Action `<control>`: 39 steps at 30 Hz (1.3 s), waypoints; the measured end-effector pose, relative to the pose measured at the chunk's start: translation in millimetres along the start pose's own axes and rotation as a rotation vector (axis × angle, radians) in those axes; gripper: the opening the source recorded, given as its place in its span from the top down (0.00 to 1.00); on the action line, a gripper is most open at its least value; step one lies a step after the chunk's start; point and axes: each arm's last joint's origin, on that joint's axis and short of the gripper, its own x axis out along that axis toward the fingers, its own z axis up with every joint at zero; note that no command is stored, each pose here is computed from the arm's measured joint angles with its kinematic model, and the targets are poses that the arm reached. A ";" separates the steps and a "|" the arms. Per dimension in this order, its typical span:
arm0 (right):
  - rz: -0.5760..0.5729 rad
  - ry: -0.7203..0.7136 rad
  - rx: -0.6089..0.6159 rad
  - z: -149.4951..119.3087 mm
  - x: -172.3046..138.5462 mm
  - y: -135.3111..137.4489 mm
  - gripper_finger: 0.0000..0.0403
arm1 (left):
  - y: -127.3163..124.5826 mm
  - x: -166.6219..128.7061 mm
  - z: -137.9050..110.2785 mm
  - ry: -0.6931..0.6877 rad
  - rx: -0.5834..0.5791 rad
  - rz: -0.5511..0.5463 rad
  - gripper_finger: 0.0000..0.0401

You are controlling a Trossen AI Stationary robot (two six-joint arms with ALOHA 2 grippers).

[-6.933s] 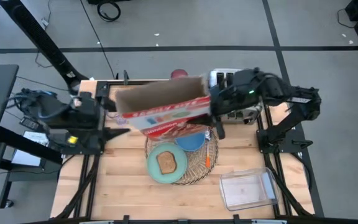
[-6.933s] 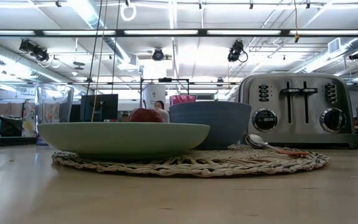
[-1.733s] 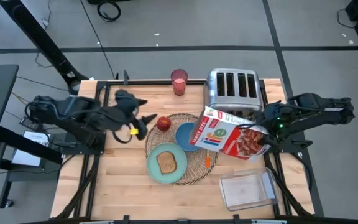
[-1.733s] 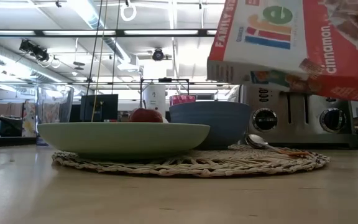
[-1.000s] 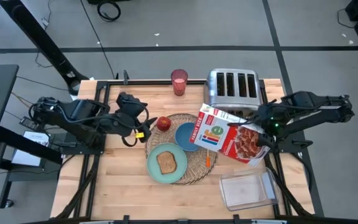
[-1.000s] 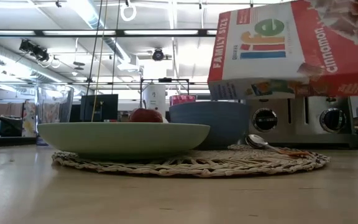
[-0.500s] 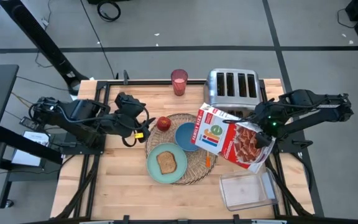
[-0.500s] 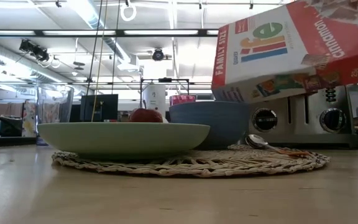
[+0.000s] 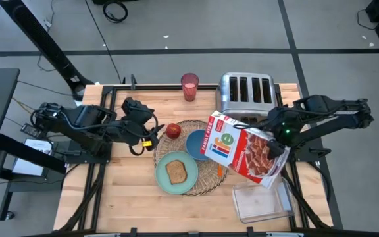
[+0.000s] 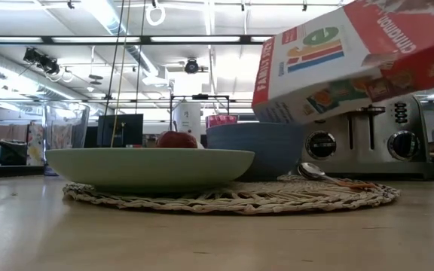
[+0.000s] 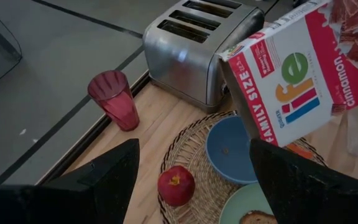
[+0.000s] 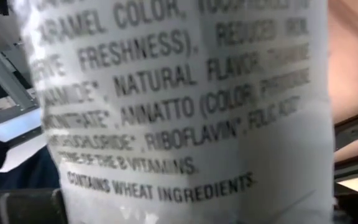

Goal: Arrange a breakfast setting
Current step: Pour the cereal from the cereal box into the blue bowl

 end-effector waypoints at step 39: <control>0.101 0.020 0.131 -3.4 -5.3 3.2 0.42 | 2.6 -0.4 -3.5 0.030 0.003 0.017 0.23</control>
